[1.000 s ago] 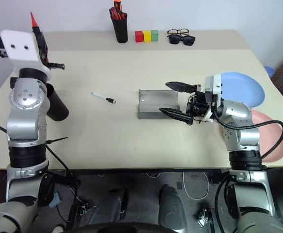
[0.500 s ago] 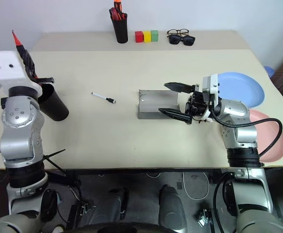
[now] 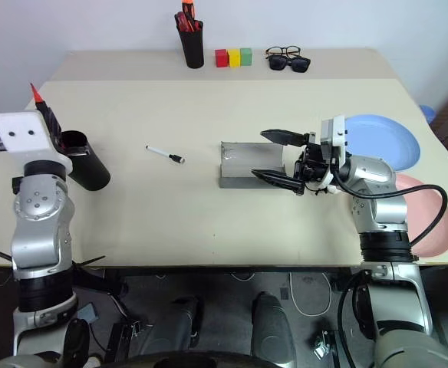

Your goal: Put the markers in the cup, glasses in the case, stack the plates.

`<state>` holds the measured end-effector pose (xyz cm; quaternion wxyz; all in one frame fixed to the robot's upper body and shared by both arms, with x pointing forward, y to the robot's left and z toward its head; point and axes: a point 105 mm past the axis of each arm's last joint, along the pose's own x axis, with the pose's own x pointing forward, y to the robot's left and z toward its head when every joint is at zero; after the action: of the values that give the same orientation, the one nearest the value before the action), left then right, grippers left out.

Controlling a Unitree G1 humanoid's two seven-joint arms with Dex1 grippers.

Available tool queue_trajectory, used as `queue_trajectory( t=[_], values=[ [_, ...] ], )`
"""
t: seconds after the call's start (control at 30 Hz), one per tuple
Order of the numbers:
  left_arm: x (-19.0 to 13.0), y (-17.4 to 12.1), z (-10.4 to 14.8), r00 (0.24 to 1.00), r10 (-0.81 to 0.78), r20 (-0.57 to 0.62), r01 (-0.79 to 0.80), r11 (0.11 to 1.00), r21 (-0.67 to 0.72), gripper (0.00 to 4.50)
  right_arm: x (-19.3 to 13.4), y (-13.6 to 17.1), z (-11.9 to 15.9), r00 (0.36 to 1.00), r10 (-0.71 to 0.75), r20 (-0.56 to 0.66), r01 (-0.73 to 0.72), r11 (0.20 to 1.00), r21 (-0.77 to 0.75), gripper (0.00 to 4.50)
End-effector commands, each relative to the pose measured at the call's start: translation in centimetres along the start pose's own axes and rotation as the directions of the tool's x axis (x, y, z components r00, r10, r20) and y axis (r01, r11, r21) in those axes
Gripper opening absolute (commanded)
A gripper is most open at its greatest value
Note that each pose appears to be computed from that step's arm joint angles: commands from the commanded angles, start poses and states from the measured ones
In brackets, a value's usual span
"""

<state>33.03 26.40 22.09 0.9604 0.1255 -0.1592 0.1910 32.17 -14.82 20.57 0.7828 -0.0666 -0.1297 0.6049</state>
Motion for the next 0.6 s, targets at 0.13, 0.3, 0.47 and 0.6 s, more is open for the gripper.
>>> queue_trajectory(
  t=[0.13, 0.3, 0.47, 0.6],
  values=[
    [-0.8, -0.1, 0.4, 0.999, -0.018, 0.033, 0.018, 1.000, 0.007, 1.14, -0.2, -0.4, 1.6, 1.000, -0.007, 0.013, 0.008, 0.998, -0.059, 4.50],
    [-1.2, -0.5, 1.1, 0.996, -0.081, 0.036, 0.083, 0.995, -0.051, 3.38, -0.6, -0.7, 1.5, 1.000, -0.023, 0.010, 0.023, 0.998, -0.058, 4.50],
    [-0.7, -3.4, 3.9, 0.974, -0.224, 0.045, 0.228, 0.941, -0.250, 3.38, -1.3, -1.0, 1.5, 0.999, -0.050, 0.005, 0.050, 0.997, -0.064, 4.50],
    [0.1, -7.0, 5.1, 0.924, -0.380, -0.054, 0.328, 0.856, -0.399, 3.38, -2.2, -1.1, 1.6, 0.997, -0.081, -0.001, 0.081, 0.994, -0.070, 4.50]
  ],
)
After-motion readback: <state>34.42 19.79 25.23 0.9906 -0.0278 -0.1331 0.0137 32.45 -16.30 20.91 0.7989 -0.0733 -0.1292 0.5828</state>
